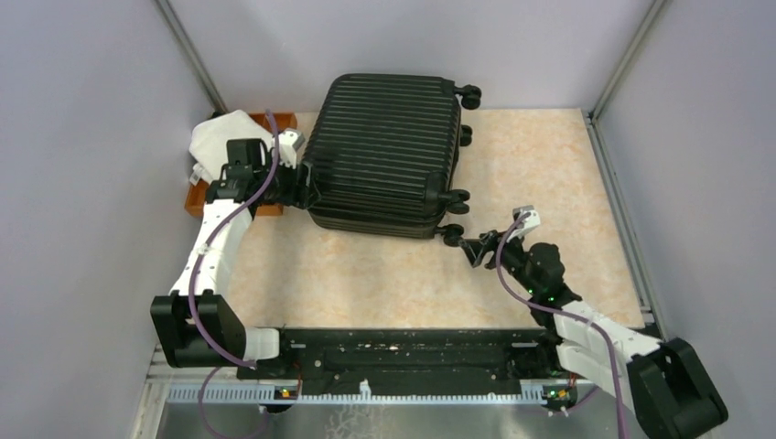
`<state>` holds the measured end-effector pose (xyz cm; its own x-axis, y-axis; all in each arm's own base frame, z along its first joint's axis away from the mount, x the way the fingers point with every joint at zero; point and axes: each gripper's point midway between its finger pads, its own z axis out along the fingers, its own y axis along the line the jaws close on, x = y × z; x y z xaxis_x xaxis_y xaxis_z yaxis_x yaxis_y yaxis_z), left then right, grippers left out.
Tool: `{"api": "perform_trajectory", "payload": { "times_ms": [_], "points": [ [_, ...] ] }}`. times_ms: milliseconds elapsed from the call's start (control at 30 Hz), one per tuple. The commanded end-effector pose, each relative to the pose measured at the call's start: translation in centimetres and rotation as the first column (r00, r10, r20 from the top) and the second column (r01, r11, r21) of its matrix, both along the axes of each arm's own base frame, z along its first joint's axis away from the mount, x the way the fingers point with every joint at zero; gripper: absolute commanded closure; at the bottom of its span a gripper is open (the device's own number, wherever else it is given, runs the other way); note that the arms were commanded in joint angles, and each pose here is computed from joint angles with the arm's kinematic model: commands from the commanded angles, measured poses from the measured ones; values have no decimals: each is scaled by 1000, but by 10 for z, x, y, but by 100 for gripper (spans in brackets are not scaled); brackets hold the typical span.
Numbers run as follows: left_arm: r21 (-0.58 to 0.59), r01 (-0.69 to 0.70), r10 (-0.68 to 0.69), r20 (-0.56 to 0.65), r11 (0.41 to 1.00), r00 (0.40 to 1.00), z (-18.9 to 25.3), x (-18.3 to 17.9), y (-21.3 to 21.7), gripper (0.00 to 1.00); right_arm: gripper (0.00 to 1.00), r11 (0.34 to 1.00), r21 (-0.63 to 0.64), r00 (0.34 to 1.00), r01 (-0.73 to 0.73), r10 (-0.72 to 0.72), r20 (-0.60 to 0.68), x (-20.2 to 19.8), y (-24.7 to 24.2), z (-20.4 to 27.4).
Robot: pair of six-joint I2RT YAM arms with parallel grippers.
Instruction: Pack the luggage
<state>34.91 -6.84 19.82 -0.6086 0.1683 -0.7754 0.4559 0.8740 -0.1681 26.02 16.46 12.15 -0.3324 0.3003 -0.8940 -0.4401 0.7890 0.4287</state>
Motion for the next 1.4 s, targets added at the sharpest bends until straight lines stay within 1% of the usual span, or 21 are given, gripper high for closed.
{"api": "perform_trajectory", "payload": {
  "times_ms": [0,133,233,333,400,567,667,767,867,967,1133,1233,1367],
  "points": [
    [-43,2,8,231,999,973,61,39,-6,28,34,993,27,987,-116,112,118,13,24,31],
    [-41,10,1,251,999,968,64,40,-6,28,47,988,-7,975,-157,156,160,27,35,31],
    [-31,-2,10,267,1000,964,67,42,-4,28,52,984,-8,962,-179,177,210,37,40,37],
    [-19,-11,16,276,1000,961,68,44,-1,28,50,982,1,952,-188,182,244,48,42,44],
    [-16,-12,16,281,1000,960,68,46,-1,28,49,975,1,943,-220,213,255,52,49,47],
    [-14,-12,15,277,1000,961,66,45,-1,28,47,973,5,942,-231,222,251,66,54,42],
    [-11,-12,14,279,1000,960,65,45,-1,28,47,959,33,927,-280,262,267,65,61,42],
    [-10,-11,13,277,1000,961,64,45,0,28,48,941,59,917,-332,308,255,63,68,35],
    [-8,-7,9,279,1000,960,65,43,-1,28,50,931,102,914,-352,318,251,62,67,31],
    [-8,-3,5,280,1000,960,66,41,-1,28,56,929,133,917,-346,304,256,63,62,29],
    [10,-9,6,285,1000,958,66,40,2,28,59,931,124,920,-343,306,246,66,61,25],
    [17,-9,4,288,1000,958,68,39,2,28,72,932,111,918,-346,312,245,68,62,27],
    [32,-24,14,279,999,960,73,37,6,24,78,934,96,919,-343,313,241,68,62,27]
  ]
}}
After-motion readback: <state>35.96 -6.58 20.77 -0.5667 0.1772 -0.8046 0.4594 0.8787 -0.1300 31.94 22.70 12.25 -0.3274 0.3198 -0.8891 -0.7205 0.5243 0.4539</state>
